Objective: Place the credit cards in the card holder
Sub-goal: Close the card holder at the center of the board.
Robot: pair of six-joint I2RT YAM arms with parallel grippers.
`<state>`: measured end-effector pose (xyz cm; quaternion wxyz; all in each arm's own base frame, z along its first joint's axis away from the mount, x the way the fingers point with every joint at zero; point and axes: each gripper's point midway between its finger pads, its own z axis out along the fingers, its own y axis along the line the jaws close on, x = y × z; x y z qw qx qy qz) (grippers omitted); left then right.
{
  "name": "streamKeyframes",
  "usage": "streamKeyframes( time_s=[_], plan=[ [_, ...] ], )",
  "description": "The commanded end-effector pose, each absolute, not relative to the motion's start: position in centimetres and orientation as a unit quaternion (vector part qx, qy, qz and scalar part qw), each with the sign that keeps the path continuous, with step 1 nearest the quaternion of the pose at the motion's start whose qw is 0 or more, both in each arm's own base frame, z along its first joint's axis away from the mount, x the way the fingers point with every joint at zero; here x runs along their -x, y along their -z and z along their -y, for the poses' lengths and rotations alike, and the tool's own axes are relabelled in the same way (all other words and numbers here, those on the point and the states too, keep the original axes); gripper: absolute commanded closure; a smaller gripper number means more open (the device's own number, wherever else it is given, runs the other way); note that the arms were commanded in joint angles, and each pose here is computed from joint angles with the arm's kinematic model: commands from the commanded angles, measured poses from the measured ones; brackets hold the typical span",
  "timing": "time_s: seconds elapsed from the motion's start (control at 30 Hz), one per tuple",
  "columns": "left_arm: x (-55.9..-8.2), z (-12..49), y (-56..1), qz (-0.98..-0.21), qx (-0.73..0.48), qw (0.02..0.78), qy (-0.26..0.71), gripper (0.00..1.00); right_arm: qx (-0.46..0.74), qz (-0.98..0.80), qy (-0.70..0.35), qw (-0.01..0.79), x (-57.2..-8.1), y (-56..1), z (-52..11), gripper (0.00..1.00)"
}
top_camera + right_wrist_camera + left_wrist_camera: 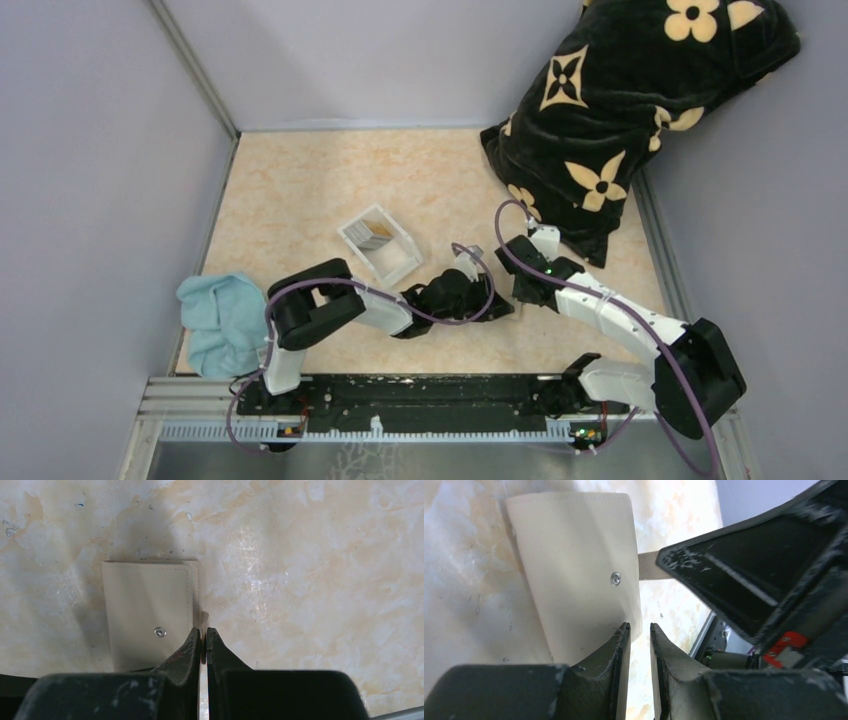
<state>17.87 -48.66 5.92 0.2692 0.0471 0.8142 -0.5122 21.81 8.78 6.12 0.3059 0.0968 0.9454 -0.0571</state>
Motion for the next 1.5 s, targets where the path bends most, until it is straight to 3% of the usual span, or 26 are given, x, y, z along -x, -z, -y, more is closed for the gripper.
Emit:
streamKeyframes(
  time_s=[0.0,0.4,0.9,1.1,1.47],
  plan=[
    [-17.1,49.2,-4.7,-0.826,-0.058,0.259,0.497,0.72,-0.116,-0.937,0.055,0.326,-22.2,-7.0,-8.4,1.0],
    [-17.3,49.3,-4.3,-0.834,-0.057,0.266,0.48,0.73,-0.092,-0.946,0.033,0.308,-22.5,-5.8,-9.9,1.0],
    [-19.4,45.3,-10.3,-0.812,-0.041,0.366,0.454,0.69,-0.068,-0.952,0.05,0.295,-23.3,-4.2,-10.4,1.0],
    [-20.6,41.2,-7.1,-0.83,-0.021,0.405,0.382,0.68,-0.042,-0.953,0.054,0.296,-24.1,-4.4,-10.8,1.0],
    [-20.1,37.7,-2.9,-0.854,-0.014,0.399,0.335,0.68,0.034,-0.956,0.021,0.289,-25.8,-4.0,-14.4,1.0]
  ],
)
